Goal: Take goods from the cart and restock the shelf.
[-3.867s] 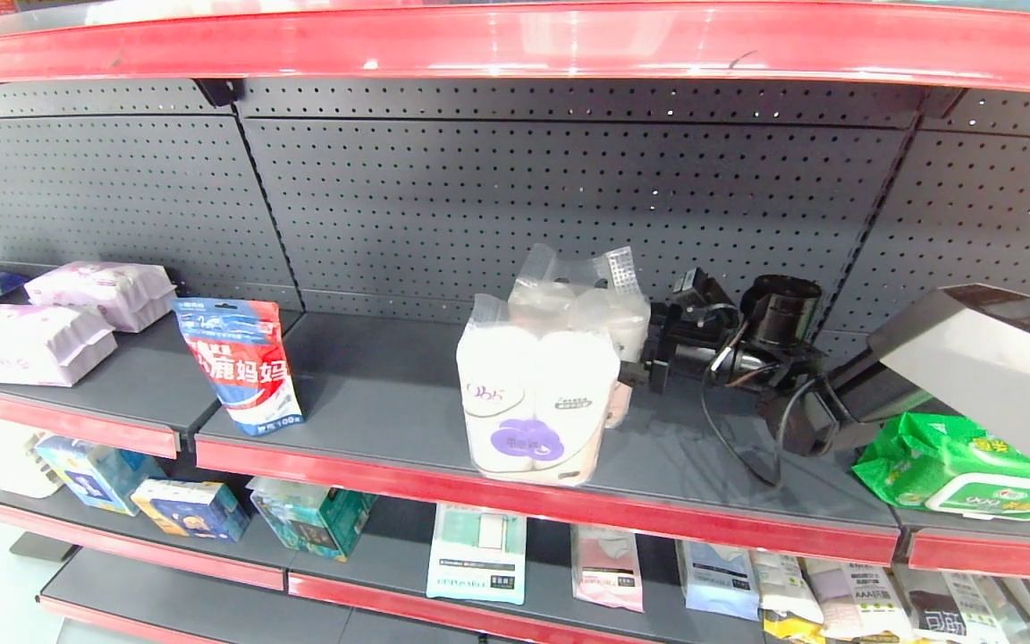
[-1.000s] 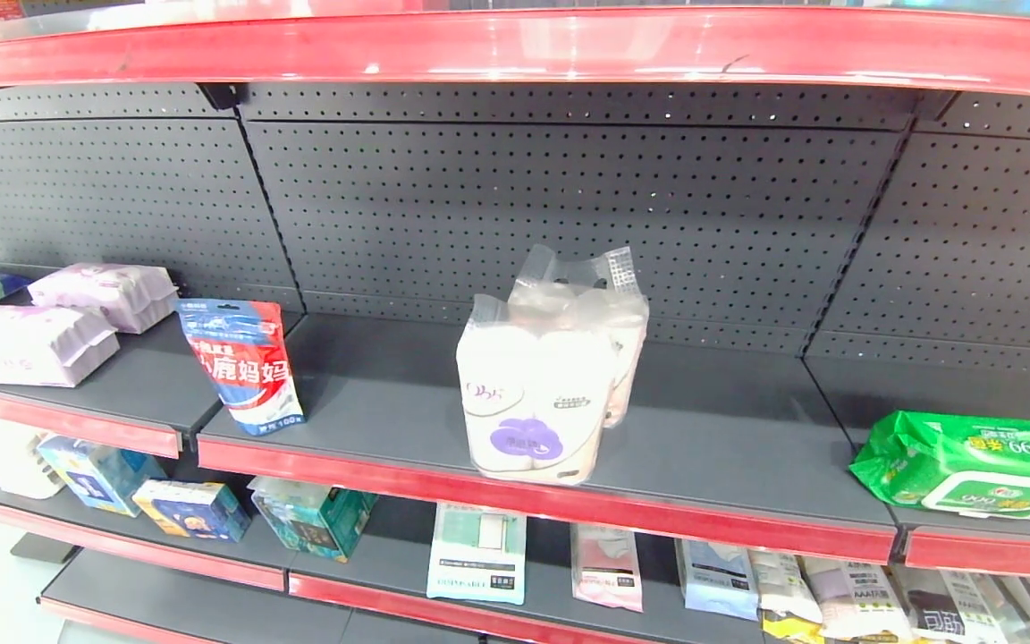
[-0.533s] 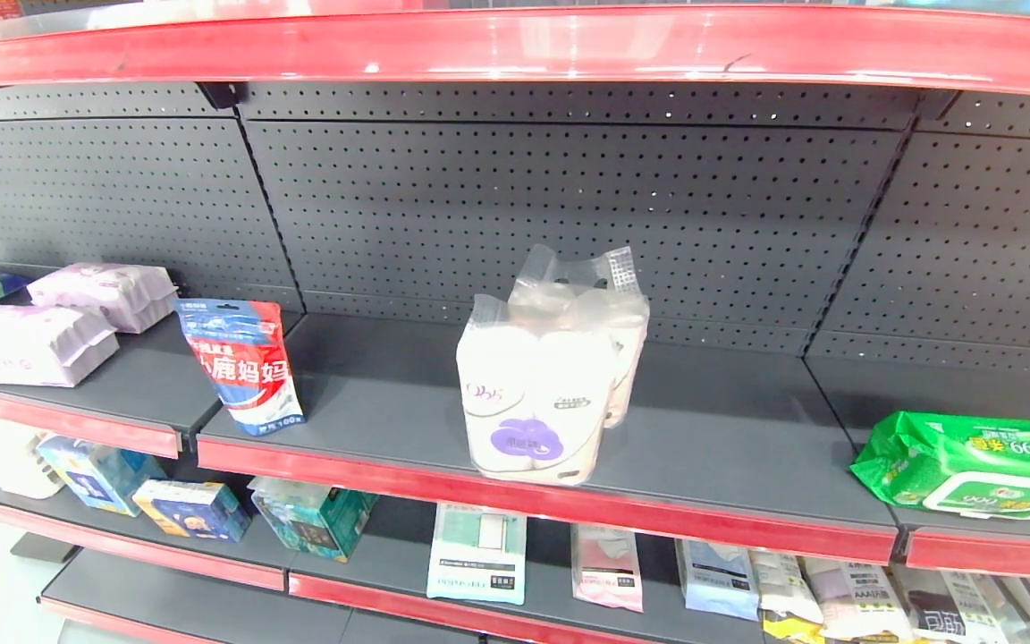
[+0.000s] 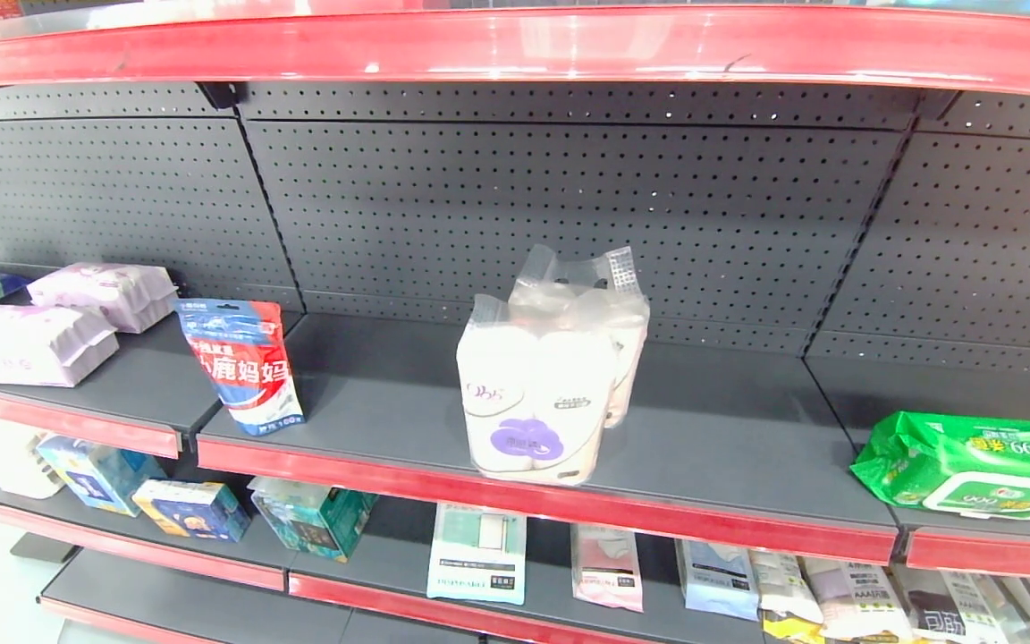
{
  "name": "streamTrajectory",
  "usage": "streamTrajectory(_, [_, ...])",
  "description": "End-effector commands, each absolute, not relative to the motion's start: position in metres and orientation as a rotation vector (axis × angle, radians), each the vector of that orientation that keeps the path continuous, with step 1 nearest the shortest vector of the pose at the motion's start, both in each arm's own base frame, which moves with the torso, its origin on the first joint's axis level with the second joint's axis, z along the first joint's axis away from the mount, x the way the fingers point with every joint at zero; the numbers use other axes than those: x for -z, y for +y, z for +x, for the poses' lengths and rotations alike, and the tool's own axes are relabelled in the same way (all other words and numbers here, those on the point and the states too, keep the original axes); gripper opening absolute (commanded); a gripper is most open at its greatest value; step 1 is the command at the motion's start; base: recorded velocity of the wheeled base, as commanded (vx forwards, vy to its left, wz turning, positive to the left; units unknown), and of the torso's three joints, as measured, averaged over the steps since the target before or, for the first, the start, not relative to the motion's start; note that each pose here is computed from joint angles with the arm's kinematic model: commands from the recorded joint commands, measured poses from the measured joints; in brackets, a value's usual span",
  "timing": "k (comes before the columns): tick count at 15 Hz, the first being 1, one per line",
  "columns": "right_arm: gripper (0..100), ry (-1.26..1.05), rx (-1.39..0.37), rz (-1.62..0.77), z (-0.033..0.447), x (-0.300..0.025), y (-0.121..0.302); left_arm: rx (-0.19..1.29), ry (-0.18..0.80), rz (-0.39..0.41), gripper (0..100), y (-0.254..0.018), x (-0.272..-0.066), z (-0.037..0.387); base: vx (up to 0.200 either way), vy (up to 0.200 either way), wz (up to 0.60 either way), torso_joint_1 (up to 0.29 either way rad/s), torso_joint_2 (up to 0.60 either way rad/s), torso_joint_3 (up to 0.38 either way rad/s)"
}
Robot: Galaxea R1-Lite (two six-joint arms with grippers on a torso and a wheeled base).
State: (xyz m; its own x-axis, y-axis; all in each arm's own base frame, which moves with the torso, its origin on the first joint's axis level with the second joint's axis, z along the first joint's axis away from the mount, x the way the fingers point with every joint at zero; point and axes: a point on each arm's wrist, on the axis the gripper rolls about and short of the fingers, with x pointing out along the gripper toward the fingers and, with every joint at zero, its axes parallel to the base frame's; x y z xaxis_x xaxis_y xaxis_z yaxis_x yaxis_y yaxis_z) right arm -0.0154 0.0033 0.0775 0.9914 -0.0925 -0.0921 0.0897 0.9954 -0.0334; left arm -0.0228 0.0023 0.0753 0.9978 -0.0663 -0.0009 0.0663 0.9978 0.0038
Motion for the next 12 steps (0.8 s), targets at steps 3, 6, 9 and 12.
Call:
streamTrajectory(3, [100,0.102,0.081,-0.023,-0.0148,-0.0774,0.0031,0.066,0.001,0.003,100,0.0023,-0.0753,-0.0227,0.0,0.0,0.0,0.0,0.0,0.0])
streamTrajectory(6, [100,0.076,-0.059,-0.012,-0.017,-0.077,0.0009,0.066,0.001,0.005,100,0.0023,-0.0753,-0.0227,0.0,0.0,0.0,0.0,0.0,0.0])
streamTrajectory(9, [100,0.0,-0.011,-0.002,-0.0228,-0.0755,0.0004,0.066,0.001,0.005,100,0.0023,-0.0753,-0.0227,0.0,0.0,0.0,0.0,0.0,0.0])
streamTrajectory(12, [100,0.002,0.015,-0.003,-0.0228,-0.0753,-0.0003,0.064,0.001,0.003,100,0.0024,-0.0753,-0.0227,0.0,0.0,0.0,0.0,0.0,0.0])
